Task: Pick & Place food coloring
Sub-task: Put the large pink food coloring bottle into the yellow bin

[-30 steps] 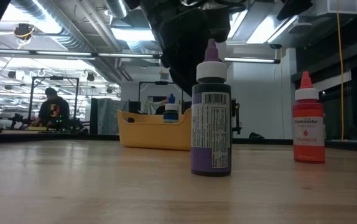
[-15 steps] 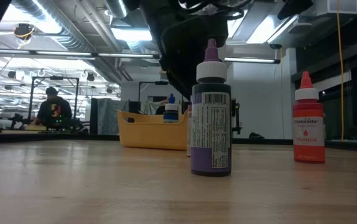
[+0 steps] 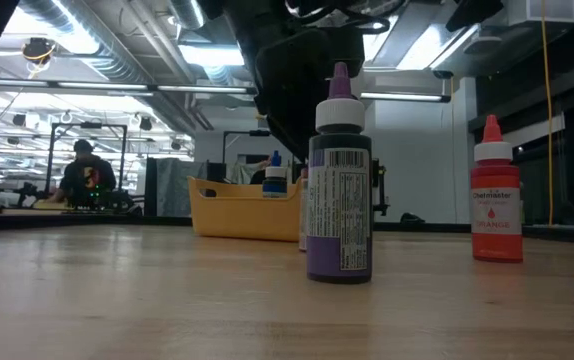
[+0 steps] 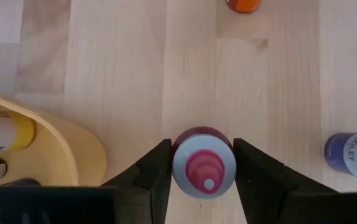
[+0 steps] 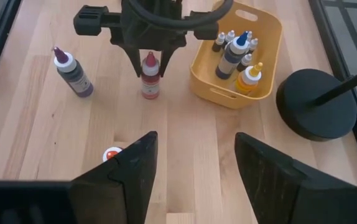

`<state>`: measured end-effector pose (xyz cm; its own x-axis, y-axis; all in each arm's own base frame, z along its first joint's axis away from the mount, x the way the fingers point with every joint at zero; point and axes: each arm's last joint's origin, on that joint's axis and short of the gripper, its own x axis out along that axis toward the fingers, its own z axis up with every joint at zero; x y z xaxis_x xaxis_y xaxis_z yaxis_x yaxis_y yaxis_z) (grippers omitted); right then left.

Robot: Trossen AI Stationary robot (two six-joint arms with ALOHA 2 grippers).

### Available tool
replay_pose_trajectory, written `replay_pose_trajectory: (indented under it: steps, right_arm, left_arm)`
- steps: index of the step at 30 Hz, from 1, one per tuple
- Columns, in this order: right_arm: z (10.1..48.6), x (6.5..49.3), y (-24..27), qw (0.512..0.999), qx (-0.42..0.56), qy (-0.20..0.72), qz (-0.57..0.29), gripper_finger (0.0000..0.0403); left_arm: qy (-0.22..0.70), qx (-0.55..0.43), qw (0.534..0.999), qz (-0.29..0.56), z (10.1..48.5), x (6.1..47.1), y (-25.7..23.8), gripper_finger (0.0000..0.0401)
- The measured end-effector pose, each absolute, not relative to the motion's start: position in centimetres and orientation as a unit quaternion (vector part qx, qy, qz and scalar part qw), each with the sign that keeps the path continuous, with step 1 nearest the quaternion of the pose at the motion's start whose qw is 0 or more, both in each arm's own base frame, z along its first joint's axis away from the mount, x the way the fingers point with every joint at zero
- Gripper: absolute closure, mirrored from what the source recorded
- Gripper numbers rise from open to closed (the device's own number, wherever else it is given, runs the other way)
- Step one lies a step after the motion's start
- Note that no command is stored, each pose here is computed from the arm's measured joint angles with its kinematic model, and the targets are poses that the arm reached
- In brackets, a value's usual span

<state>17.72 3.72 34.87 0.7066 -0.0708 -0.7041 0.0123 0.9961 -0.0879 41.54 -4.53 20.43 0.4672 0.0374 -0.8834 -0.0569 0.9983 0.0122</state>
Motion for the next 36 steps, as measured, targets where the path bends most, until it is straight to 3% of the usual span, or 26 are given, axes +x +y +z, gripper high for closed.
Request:
replay_pose_trajectory:
  steps: [7, 15, 21, 31, 36]
  right_arm:
    - [34.9, 17.7, 3.7, 0.923, -0.039, 0.382, -0.022, 0.0188]
    - [34.8, 17.7, 3.7, 0.921, -0.04, 0.386, -0.023, 0.0188]
    - [34.8, 17.7, 3.7, 0.922, -0.041, 0.385, -0.024, 0.0188]
    - [34.8, 17.7, 3.7, 0.922, -0.047, 0.383, -0.033, 0.0188]
    - [34.9, 17.7, 3.7, 0.922, -0.044, 0.382, -0.034, 0.0188]
  left_arm:
    - [0.505, -0.017, 0.862, 0.032, 21.6, 41.5, -4.6, 0.026]
    - [0.476, -0.007, 0.878, 0.059, 29.8, 40.4, -4.4, 0.026]
    - [0.474, -0.002, 0.875, 0.098, 33.5, 37.4, -4.0, 0.026]
    - [0.507, 0.048, 0.851, 0.131, 33.7, 36.1, -2.7, 0.026]
    - [0.516, 0.05, 0.844, 0.135, 31.0, 36.0, -1.3, 0.026]
